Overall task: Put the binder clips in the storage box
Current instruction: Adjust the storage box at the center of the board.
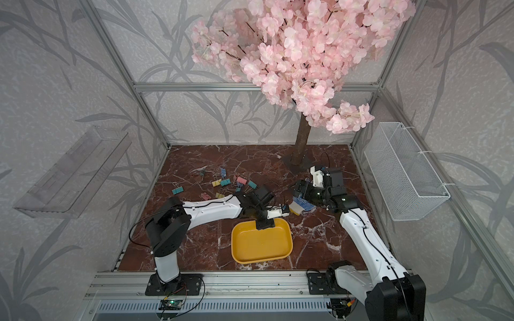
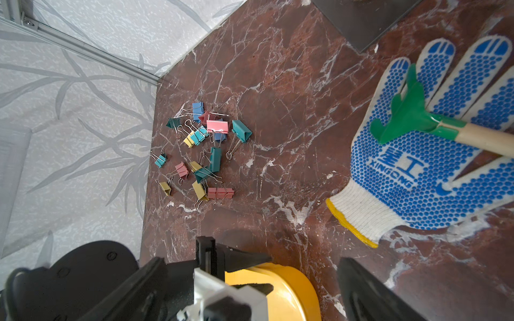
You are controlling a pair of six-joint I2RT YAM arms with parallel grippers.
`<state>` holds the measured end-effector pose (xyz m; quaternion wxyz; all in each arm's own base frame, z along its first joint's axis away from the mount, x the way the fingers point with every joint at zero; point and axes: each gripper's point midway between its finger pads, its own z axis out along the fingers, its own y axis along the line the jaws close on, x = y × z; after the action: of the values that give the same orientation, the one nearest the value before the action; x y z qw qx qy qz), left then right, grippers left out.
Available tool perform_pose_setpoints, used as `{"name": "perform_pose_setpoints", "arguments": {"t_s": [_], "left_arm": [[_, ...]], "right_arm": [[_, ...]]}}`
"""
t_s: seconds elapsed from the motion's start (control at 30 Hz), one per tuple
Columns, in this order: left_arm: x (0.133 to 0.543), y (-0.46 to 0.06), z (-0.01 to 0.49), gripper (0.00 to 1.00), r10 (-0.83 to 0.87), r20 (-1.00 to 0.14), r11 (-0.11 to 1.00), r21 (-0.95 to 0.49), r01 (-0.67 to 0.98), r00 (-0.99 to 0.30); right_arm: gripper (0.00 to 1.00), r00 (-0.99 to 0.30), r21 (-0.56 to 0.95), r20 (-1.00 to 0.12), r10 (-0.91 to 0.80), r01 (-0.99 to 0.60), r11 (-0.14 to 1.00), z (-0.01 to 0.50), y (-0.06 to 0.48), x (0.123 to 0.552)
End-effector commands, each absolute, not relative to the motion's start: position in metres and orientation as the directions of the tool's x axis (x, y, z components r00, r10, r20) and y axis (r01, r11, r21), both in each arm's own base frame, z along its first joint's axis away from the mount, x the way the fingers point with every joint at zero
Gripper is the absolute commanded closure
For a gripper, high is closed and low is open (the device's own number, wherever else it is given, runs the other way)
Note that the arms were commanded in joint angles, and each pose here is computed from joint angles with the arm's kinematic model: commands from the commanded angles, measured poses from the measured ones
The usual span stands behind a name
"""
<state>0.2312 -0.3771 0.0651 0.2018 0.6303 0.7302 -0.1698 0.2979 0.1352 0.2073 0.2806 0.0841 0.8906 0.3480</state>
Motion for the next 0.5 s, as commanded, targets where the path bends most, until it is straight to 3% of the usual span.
{"name": "perform_pose_setpoints", "arguments": {"t_s": [0.0,0.13,0.17,0.23,0.27,0.37,0.47], "left_arm": [[0.248,-0.393,0.122,0.37,0.757,-0.646,0.206,0.093,0.974,-0.098],[0.266,-0.38,0.211,0.22,0.548,-0.829,0.388,0.13,0.913,-0.115],[0.276,-0.365,0.239,0.19,0.448,-0.881,0.487,0.099,0.868,-0.151],[0.296,-0.323,0.28,0.02,0.247,-0.946,0.624,-0.01,0.782,-0.209],[0.309,-0.296,0.293,0.0,0.125,-0.959,0.684,-0.103,0.722,-0.256],[0.341,-0.213,0.299,0.0,-0.114,-0.936,0.826,-0.275,0.491,-0.333],[0.359,-0.147,0.27,0.0,-0.19,-0.902,0.933,-0.289,0.213,-0.389]], "right_arm": [[0.01,-0.822,0.646,-0.462,0.333,-0.055,0.761,0.218,0.139,0.304],[0.01,-0.833,0.596,-0.482,0.271,-0.085,0.799,0.217,0.153,0.305],[0.01,-0.838,0.585,-0.485,0.249,-0.1,0.804,0.216,0.16,0.304],[0.01,-0.847,0.564,-0.491,0.204,-0.13,0.816,0.212,0.175,0.304],[0.01,-0.854,0.546,-0.49,0.174,-0.144,0.825,0.207,0.184,0.303],[0.01,-0.874,0.492,-0.472,0.11,-0.158,0.856,0.188,0.215,0.301],[0.01,-0.897,0.425,-0.439,0.048,-0.16,0.891,0.163,0.248,0.298]]}}
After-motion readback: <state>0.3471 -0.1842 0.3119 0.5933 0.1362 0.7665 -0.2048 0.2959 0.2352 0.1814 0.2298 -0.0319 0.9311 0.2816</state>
